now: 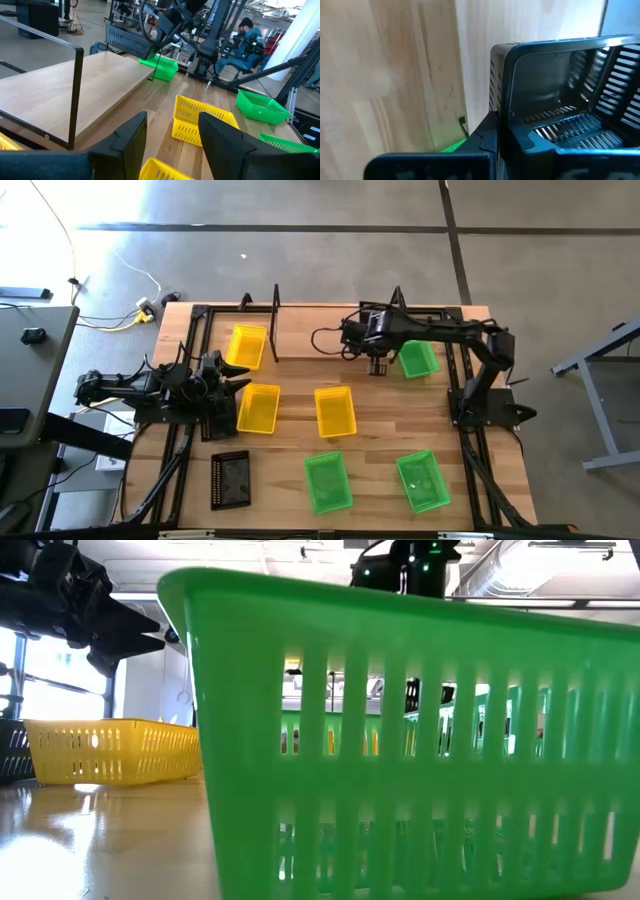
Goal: Stack baskets on shelf by color
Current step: Put the top right black bin on the shelf, then put the bottom left yellow bin on the shelf
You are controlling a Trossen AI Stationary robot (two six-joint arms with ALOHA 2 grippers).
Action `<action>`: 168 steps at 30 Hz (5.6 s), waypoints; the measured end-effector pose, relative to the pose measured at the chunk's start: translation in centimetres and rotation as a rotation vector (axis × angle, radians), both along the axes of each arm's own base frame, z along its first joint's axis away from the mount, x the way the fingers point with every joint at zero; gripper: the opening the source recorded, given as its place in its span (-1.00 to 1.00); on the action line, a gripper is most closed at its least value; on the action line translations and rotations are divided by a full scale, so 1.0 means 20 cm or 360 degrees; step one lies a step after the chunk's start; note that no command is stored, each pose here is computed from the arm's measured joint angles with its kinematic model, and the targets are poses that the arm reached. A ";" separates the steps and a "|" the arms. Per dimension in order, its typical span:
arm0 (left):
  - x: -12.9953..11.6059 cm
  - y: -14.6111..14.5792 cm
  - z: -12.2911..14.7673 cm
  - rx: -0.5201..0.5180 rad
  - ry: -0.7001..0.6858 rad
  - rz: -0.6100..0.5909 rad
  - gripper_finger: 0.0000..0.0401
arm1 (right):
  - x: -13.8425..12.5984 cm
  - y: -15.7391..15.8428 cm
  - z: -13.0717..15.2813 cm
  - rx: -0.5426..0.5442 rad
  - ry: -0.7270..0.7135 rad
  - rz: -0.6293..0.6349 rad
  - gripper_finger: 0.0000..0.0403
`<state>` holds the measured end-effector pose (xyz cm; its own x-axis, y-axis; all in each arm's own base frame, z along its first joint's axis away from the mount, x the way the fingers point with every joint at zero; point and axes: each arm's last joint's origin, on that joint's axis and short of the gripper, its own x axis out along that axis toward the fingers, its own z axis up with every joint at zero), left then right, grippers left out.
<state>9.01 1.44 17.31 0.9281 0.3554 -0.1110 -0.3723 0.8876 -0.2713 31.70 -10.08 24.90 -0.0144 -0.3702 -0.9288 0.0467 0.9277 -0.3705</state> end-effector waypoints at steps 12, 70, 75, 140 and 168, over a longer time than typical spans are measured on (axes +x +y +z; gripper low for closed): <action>0.00 0.00 0.00 0.0000 0.0000 0.0000 -0.15 | 0.00 -0.08 -0.05 0.0112 0.0008 -0.0040 -1.00; 0.00 0.00 0.00 0.0000 0.0000 0.0000 -0.15 | -0.02 -0.20 0.04 0.0361 -0.0165 -0.0181 -0.61; 0.00 0.00 0.00 0.0000 0.0001 0.0000 -0.15 | -0.02 -0.19 0.10 0.0401 -0.0178 -0.0262 -0.61; 0.10 -0.04 0.44 -0.0164 0.0080 -0.0496 -0.15 | 0.17 0.44 0.68 0.0561 -0.0934 -0.0531 -0.61; 0.45 -0.26 0.15 -0.0265 0.1256 -0.0853 -0.15 | 0.17 0.48 0.68 0.0576 -0.0917 -0.0494 -0.61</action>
